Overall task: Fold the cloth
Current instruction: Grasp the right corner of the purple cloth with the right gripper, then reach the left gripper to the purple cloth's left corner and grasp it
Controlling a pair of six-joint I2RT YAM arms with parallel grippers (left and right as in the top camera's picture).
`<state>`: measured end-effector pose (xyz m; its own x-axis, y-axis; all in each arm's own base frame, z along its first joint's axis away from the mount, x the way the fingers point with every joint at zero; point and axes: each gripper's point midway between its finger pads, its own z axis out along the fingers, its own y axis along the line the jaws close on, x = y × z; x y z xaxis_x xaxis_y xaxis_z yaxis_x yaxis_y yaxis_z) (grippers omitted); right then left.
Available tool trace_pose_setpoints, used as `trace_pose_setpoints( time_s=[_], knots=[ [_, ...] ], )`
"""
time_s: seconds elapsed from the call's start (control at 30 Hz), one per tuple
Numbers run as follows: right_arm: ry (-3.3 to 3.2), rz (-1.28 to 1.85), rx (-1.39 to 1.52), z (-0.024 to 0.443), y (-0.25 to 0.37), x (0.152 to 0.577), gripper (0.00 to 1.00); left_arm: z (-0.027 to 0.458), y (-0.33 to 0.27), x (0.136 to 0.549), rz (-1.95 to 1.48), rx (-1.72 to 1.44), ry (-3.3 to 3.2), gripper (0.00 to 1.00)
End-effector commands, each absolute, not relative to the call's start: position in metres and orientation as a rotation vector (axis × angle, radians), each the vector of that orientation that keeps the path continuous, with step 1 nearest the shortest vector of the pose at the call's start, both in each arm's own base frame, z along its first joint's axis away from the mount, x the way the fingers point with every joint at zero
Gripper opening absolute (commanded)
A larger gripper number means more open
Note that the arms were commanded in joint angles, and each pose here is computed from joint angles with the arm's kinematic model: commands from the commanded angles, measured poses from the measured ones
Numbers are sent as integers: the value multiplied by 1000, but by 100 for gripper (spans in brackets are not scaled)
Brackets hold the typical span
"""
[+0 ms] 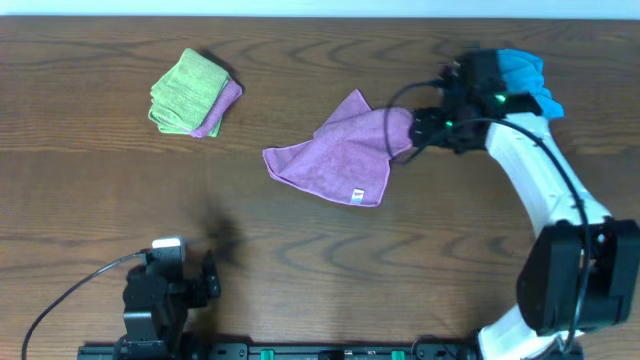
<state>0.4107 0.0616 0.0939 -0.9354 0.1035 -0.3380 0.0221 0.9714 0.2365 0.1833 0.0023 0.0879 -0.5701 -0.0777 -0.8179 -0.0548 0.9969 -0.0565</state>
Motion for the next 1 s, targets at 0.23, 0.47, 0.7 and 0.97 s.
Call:
trace_pose_setpoints(
  time_s=[0.23, 0.47, 0.7, 0.97],
  knots=[
    [2705, 520, 234, 57, 40, 423, 67, 160, -51, 222, -499, -104, 1950, 95],
    [2709, 573, 281, 31, 44, 434, 66, 201, -68, 250, -623, -85, 2067, 96],
    [2691, 664, 381, 15, 51, 443, 62, 247, -113, 282, -959, 74, 2119, 95],
    [2607, 718, 463, 20, 54, 462, 55, 207, -118, 307, -1167, -286, 2292, 95]
  ],
)
